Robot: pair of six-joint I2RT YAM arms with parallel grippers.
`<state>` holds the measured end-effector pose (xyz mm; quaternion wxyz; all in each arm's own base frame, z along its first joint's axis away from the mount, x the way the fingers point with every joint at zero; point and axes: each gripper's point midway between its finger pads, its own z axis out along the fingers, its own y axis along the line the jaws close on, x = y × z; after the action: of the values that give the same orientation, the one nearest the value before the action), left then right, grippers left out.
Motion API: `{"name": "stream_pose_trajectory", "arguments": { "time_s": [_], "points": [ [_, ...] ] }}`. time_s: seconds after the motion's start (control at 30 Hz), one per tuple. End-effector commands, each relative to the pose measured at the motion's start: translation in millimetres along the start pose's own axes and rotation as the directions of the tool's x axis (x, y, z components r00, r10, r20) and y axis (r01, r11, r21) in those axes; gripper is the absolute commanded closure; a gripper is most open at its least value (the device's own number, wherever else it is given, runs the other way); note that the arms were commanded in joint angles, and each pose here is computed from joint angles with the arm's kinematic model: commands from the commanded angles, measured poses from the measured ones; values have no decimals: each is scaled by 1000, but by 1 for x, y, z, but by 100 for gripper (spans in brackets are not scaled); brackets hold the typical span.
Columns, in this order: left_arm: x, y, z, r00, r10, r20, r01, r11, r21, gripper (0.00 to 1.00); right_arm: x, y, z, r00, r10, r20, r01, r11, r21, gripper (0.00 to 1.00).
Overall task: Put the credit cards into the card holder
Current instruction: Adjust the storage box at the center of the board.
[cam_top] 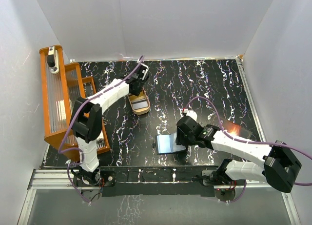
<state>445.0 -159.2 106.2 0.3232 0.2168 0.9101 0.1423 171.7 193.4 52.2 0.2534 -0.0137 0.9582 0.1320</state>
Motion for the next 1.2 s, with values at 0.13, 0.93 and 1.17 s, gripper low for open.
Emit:
{"name": "stream_pose_trajectory", "arguments": {
  "time_s": [0.13, 0.93, 1.17],
  "points": [
    [30, 4, -60, 913, -401, -72, 402, 916, -10, 56, -39, 35, -26, 993, 56, 107, -42, 991, -130, 61],
    [93, -37, -9, 855, -428, -292, 437, 899, -37, 70, -35, 26, -21, 993, 43, 109, -33, 995, -94, 61],
    [89, -48, -8, 864, -394, -313, 424, 905, 32, 76, -44, 28, -28, 990, 44, 132, -32, 995, -93, 61]
  ]
}}
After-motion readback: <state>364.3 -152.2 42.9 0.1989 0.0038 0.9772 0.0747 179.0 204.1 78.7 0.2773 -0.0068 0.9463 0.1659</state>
